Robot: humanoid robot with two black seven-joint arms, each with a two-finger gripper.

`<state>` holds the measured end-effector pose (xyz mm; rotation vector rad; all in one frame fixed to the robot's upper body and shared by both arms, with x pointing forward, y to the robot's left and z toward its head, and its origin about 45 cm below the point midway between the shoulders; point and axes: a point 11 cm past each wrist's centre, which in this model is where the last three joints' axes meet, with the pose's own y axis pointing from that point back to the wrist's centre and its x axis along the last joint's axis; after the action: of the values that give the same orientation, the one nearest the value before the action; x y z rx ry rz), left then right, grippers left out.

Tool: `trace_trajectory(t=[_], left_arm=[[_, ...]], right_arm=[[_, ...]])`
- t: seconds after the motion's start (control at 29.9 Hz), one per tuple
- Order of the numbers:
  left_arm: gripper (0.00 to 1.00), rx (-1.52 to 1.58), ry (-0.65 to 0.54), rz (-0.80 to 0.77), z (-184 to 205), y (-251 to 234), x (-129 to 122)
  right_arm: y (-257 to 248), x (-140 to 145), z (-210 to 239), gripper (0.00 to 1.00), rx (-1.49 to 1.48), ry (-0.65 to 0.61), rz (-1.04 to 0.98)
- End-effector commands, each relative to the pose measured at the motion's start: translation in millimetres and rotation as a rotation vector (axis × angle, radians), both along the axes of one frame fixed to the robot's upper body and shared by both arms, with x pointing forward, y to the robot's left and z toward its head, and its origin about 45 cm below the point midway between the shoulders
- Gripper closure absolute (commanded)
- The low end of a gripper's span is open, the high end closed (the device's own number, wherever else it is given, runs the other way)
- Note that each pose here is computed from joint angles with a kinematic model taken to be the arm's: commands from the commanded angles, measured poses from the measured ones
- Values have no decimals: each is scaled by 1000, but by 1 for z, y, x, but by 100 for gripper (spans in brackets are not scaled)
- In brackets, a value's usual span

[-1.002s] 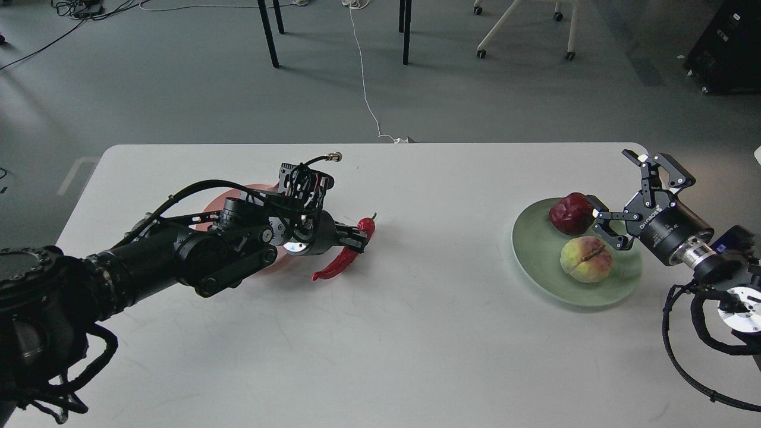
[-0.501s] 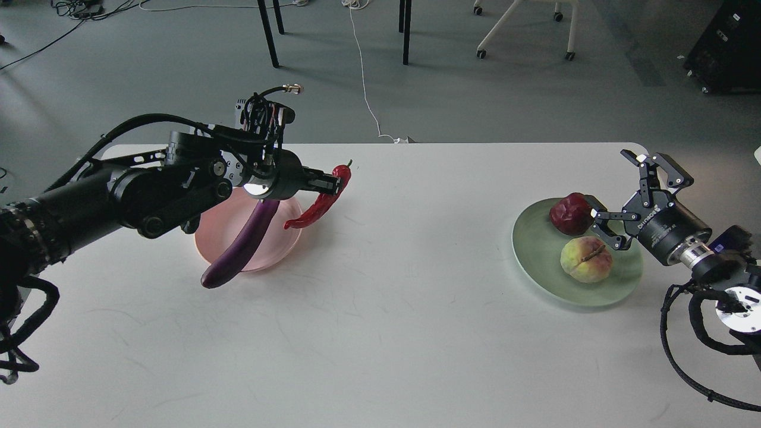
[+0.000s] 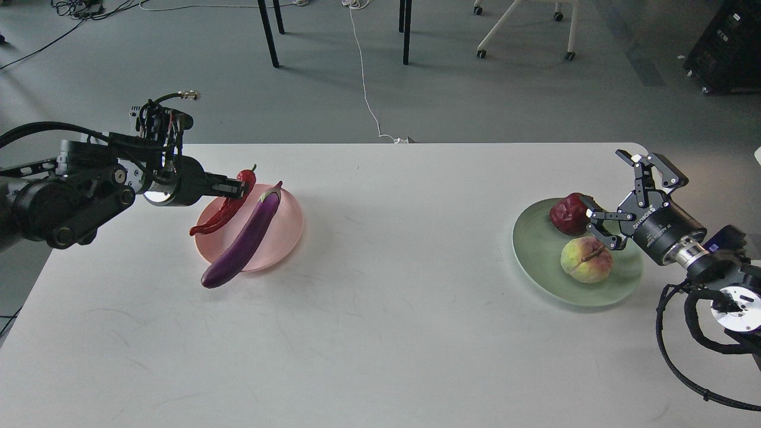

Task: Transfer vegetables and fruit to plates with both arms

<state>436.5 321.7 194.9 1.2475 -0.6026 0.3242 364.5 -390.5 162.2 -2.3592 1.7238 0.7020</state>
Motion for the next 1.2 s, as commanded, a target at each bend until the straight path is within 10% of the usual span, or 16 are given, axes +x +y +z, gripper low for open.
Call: trace_trajectory(t=[0.0,0.07,0.13,0.43,0.7,1.17], left_arm=[[70,-5,8,9,-3,4,-2],[46,-13,9,10,-3,2,-2],[0,-15,7,10,-2,2,-1],[0,-222,-29,46,21,-17,9],[0,-1160,-60,279,70,-72,5],[0,-1646,-37,706,-4,-99,-34]], right_arm=[[0,0,0,3,1,0,-1],[0,0,0,3,0,0,0],[0,0,1,3,0,-1,1],[5,7,8,3,-28,-21,31],[41,54,71,3,-46,-162,47],[103,45,26,1,-95,-47,24]])
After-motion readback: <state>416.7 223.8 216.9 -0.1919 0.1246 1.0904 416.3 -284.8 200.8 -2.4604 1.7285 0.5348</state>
